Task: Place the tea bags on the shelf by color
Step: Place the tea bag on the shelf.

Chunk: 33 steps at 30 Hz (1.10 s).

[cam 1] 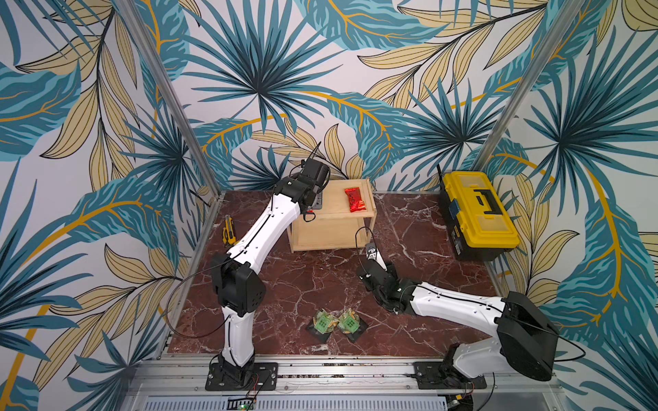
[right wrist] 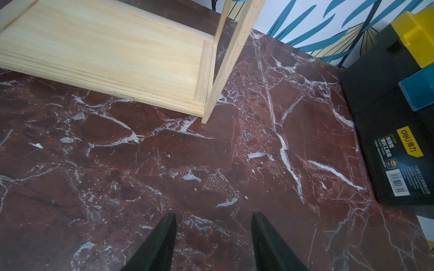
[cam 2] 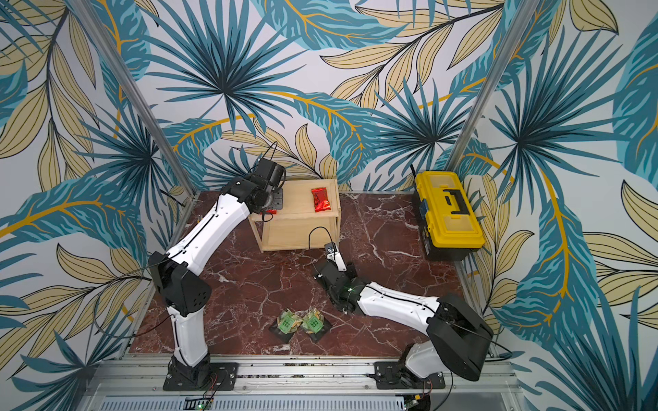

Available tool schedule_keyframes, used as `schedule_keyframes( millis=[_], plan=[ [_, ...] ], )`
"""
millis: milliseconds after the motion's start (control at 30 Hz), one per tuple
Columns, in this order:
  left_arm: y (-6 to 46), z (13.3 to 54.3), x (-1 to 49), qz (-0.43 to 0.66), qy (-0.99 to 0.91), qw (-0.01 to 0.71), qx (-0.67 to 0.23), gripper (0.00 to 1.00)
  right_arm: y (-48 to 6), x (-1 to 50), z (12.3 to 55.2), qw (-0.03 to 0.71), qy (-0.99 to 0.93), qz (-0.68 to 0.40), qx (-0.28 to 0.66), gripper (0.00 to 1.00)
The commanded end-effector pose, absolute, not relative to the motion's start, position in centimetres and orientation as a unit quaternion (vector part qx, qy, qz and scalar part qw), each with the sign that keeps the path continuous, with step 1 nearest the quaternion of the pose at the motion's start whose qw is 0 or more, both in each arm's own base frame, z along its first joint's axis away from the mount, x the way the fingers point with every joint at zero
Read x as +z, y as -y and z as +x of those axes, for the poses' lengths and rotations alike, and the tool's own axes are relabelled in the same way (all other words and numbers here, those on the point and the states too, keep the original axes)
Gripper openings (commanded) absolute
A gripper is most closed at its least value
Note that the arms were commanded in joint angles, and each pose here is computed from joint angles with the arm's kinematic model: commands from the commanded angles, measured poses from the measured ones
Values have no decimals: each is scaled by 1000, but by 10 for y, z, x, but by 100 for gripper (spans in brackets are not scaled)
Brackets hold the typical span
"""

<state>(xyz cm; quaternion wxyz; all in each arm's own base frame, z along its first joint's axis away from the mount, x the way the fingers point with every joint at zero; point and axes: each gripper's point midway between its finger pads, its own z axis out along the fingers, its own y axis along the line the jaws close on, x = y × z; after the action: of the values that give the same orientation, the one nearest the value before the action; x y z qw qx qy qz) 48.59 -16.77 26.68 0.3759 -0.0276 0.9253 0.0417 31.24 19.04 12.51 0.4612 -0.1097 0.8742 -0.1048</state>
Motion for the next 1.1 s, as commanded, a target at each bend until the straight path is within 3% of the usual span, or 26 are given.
schedule_keyframes(
  millis=[0, 333, 667, 900, 1067],
  plan=[
    [169, 494, 275, -17, -924, 380, 37, 57, -195, 127, 317, 465, -872, -111, -102, 57],
    [164, 502, 256, -16, -929, 367, 56, 60, -196, 123, 316, 461, -874, -115, -102, 57],
    [163, 504, 255, -3, -928, 368, 61, 76, -195, 127, 316, 465, -872, -116, -101, 57],
    [170, 491, 303, -2, -913, 408, 14, 81, -204, 133, 312, 461, -874, -136, -74, 57],
    [187, 448, 352, 18, -894, 446, -51, 81, -237, 132, 289, 437, -873, -216, 10, 58]
  ],
)
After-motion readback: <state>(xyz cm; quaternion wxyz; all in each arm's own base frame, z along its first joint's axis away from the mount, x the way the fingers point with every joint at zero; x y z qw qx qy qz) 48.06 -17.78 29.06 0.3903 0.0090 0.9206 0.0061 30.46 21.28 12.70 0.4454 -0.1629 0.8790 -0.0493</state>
